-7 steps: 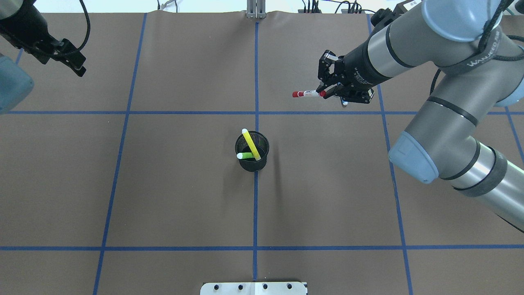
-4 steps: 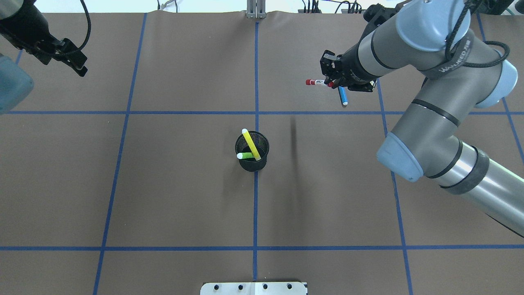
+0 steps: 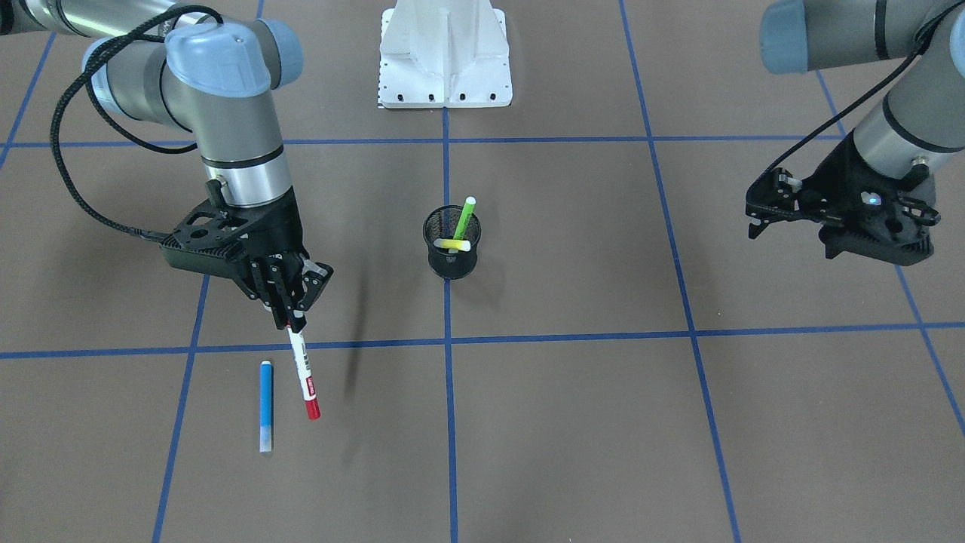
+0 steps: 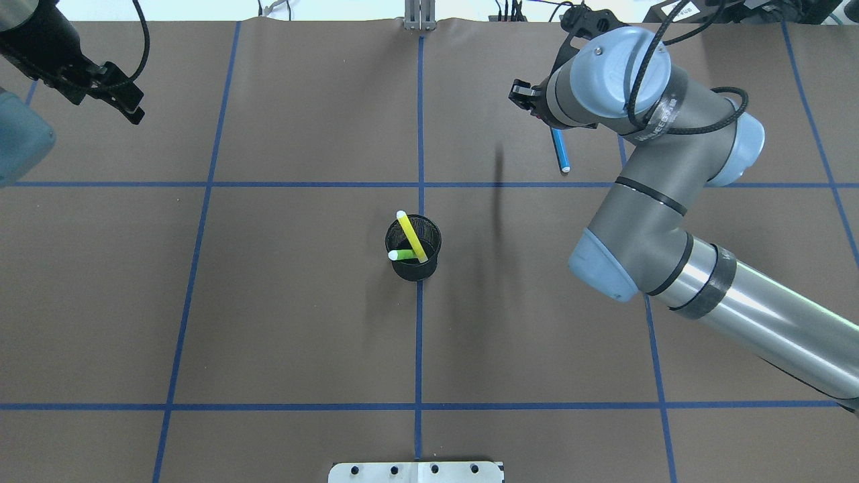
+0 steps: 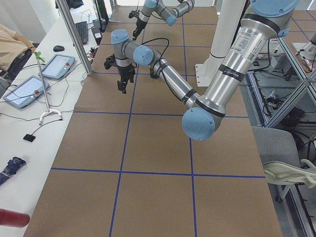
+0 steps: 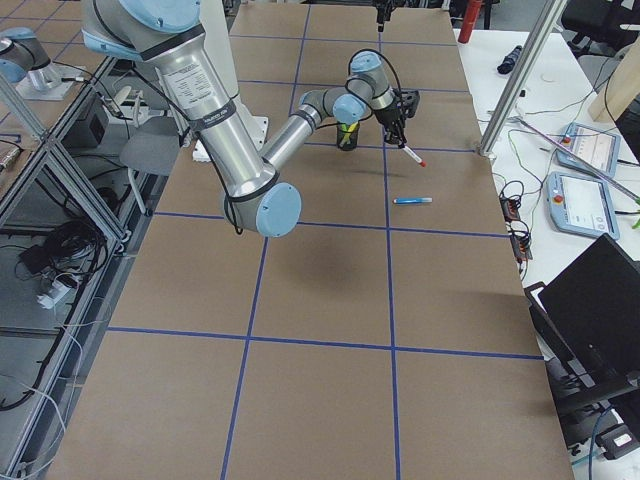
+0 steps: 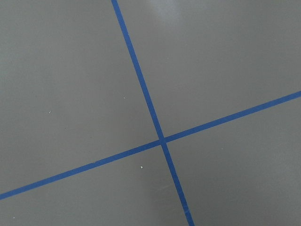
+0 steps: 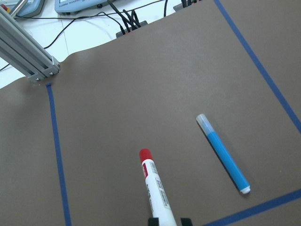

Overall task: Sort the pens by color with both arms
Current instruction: 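Carry the red-capped marker beside the blue marker and release it, then withdraw the right gripper while the left gripper moves to the pen cup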

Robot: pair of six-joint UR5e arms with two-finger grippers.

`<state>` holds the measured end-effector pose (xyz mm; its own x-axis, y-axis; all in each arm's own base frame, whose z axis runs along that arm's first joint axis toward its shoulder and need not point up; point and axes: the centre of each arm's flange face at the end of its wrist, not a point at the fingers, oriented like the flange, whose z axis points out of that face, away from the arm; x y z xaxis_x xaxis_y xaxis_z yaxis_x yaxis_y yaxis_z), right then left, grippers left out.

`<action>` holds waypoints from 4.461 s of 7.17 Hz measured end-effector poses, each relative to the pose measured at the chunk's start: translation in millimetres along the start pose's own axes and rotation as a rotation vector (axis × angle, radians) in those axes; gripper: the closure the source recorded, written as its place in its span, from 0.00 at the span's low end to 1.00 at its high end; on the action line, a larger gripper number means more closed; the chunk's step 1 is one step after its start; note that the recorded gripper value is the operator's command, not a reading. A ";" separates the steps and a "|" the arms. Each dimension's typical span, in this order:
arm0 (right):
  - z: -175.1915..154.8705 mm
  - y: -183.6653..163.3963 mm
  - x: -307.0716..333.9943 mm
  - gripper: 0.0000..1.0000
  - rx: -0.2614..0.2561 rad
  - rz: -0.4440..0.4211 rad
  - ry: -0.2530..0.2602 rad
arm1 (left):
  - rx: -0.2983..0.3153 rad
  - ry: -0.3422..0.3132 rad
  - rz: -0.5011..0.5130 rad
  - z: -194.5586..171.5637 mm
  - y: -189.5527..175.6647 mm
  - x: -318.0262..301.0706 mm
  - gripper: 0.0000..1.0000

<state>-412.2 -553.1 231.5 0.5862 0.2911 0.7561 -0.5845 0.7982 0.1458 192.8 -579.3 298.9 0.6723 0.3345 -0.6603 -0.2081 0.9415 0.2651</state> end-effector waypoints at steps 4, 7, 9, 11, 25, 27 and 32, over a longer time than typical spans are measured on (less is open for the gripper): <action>57.9 42.8 -12.4 1.00 0.168 -0.070 0.063 | 0.005 0.002 0.004 -1.6 -1.1 2.9 0.01; 91.3 76.8 -0.9 1.00 0.251 -0.104 0.062 | -0.007 0.005 0.009 6.1 -0.1 8.1 0.01; 98.3 87.7 9.2 0.79 0.280 -0.119 0.067 | -0.010 0.005 0.011 8.5 0.3 9.7 0.01; 99.7 95.4 9.7 0.16 0.283 -0.132 0.067 | -0.012 0.006 0.012 9.7 0.6 10.3 0.01; 26.0 -107.1 70.9 0.01 -0.237 -0.148 -0.037 | -0.032 0.088 -0.133 63.9 -16.1 198.0 0.03; 14.2 -144.1 97.9 0.01 -0.315 -0.177 -0.046 | -0.088 0.080 -0.118 74.3 -23.2 242.5 0.08; 18.3 -197.5 163.5 0.01 -0.397 -0.262 -0.075 | -0.215 0.033 -0.119 101.5 -73.7 342.2 0.22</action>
<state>-211.2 -672.8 338.0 0.6347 0.0262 0.7723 -0.1546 0.9835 0.0936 510.3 -538.3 124.7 0.6785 0.2181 -0.7015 -0.2775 0.9603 0.0302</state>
